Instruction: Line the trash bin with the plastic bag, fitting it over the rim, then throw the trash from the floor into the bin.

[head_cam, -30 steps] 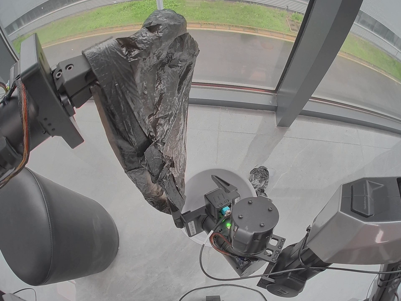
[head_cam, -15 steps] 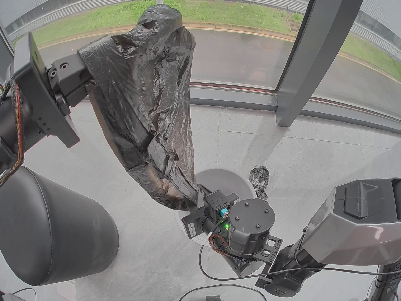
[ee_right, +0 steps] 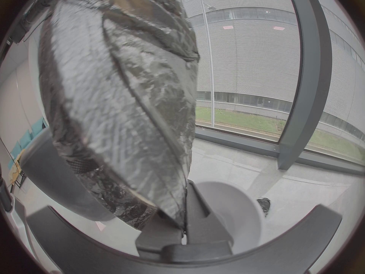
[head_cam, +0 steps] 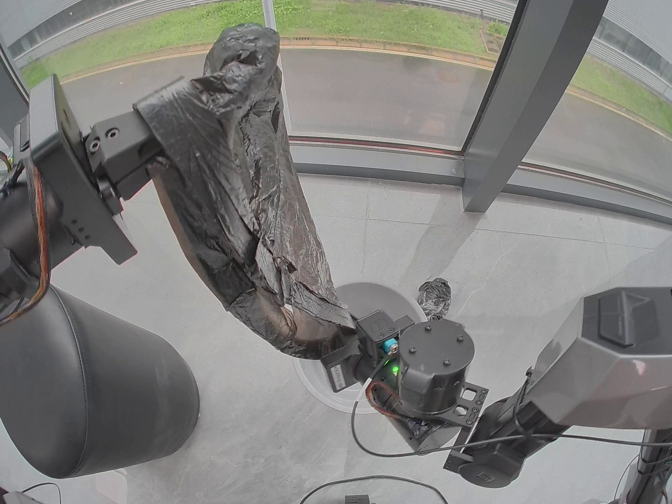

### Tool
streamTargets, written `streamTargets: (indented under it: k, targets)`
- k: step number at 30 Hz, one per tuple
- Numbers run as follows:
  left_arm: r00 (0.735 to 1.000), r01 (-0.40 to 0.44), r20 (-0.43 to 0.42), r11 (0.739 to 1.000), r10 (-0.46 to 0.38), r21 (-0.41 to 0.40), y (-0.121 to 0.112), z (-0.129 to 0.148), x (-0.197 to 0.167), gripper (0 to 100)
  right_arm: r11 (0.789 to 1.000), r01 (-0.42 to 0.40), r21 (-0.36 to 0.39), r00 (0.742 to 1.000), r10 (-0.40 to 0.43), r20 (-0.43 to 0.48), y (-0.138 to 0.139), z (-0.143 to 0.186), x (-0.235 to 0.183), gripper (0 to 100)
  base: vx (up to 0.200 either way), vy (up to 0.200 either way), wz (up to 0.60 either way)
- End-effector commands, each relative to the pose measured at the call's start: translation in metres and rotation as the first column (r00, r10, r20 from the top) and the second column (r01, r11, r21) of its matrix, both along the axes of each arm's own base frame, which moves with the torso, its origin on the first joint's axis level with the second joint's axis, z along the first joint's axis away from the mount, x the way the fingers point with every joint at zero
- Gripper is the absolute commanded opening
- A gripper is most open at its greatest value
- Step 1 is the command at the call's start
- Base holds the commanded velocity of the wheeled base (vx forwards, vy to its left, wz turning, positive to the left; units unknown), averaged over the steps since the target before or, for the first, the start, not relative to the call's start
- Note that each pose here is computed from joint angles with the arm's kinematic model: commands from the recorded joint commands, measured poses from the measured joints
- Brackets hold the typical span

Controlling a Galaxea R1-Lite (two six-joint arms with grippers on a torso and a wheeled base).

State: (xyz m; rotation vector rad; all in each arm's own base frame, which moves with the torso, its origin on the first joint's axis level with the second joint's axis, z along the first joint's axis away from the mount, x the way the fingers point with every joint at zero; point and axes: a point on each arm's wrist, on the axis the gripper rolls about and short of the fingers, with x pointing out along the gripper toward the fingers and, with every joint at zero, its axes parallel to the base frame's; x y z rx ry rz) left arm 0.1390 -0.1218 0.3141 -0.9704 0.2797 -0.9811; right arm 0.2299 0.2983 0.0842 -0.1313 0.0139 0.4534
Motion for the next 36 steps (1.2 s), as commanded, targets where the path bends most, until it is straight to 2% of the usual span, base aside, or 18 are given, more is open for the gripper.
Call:
streamTargets:
  k: [1,4,7,9,11,12,18,19,23,26,29,32,34,35,36]
  targets:
    - [1.000,-0.013,-0.010,0.997,0.014,0.075,0.000,-0.021,0.001,0,0.997,0.079,-0.016,0.997,-0.079,-0.006,-0.040,0.034,0.012,0,0.000,0.000,0.00]
    - [1.000,-0.026,-0.003,0.986,0.027,0.167,-0.001,-0.042,0.003,0,0.994,0.099,-0.054,0.994,-0.101,-0.041,-0.066,0.052,0.019,0,0.000,0.000,0.00]
    - [0.999,-0.035,0.024,0.960,0.029,0.278,-0.001,-0.066,0.004,0,0.993,0.010,-0.116,0.991,-0.025,-0.129,-0.092,0.077,0.014,0,0.000,0.000,0.00]
    - [0.998,-0.039,0.052,0.938,0.023,0.344,-0.002,-0.078,0.004,0,0.988,-0.053,-0.146,0.979,0.022,-0.201,-0.103,0.095,0.010,0,0.000,0.000,0.00]
    - [0.998,-0.041,0.063,0.930,0.020,0.366,-0.002,-0.081,0.005,0,0.986,-0.068,-0.154,0.973,0.031,-0.231,-0.106,0.102,0.009,0,0.000,0.000,0.00]
    - [0.997,-0.041,0.069,0.916,0.015,0.400,-0.003,-0.088,0.006,0,0.977,-0.119,-0.178,0.946,0.057,-0.320,-0.114,0.118,0.007,0,0.000,0.000,0.00]
    - [1.000,-0.021,0.015,0.896,0.015,0.443,-0.006,-0.101,0.011,0,0.950,-0.226,-0.217,0.851,0.084,-0.518,-0.125,0.153,0.006,0,0.000,0.000,0.00]
    - [1.000,-0.012,-0.006,0.888,0.017,0.459,-0.007,-0.106,0.012,0,0.945,-0.252,-0.208,0.822,0.096,-0.561,-0.127,0.162,0.005,0,0.000,0.000,0.00]
    - [0.997,0.021,-0.070,0.863,0.016,0.504,-0.009,-0.124,0.013,0,0.951,-0.271,-0.148,0.748,0.111,-0.655,-0.131,0.188,0.002,0,0.000,0.000,0.00]
    - [0.994,0.049,-0.106,0.849,0.008,0.527,-0.011,-0.135,0.013,0,0.946,-0.276,-0.170,0.678,0.066,-0.732,-0.135,0.200,0.000,0,0.000,0.000,0.00]
    - [0.989,0.096,-0.149,0.832,-0.017,0.547,-0.016,-0.145,0.010,0,0.937,-0.297,-0.185,0.620,0.042,-0.783,-0.139,0.209,-0.006,0,0.000,0.000,0.00]
    - [0.974,0.188,-0.210,0.828,-0.086,0.529,-0.020,-0.152,0.011,0,0.926,-0.326,-0.190,0.584,0.039,-0.811,-0.142,0.214,-0.013,0,0.000,0.000,0.00]
    - [0.961,0.239,-0.246,0.830,-0.127,0.503,-0.021,-0.154,0.012,0,0.921,-0.338,-0.197,0.573,0.035,-0.818,-0.143,0.215,-0.016,0,0.000,0.000,0.00]
    - [0.944,0.286,-0.288,0.834,-0.161,0.471,-0.022,-0.155,0.012,0,0.917,-0.343,-0.203,0.561,0.027,-0.827,-0.145,0.216,-0.018,0,0.000,0.000,0.00]
    - [0.944,0.286,-0.288,0.834,-0.161,0.471,-0.022,-0.155,0.012,0,0.917,-0.343,-0.203,0.561,0.027,-0.827,-0.145,0.216,-0.018,0,0.000,0.000,0.00]
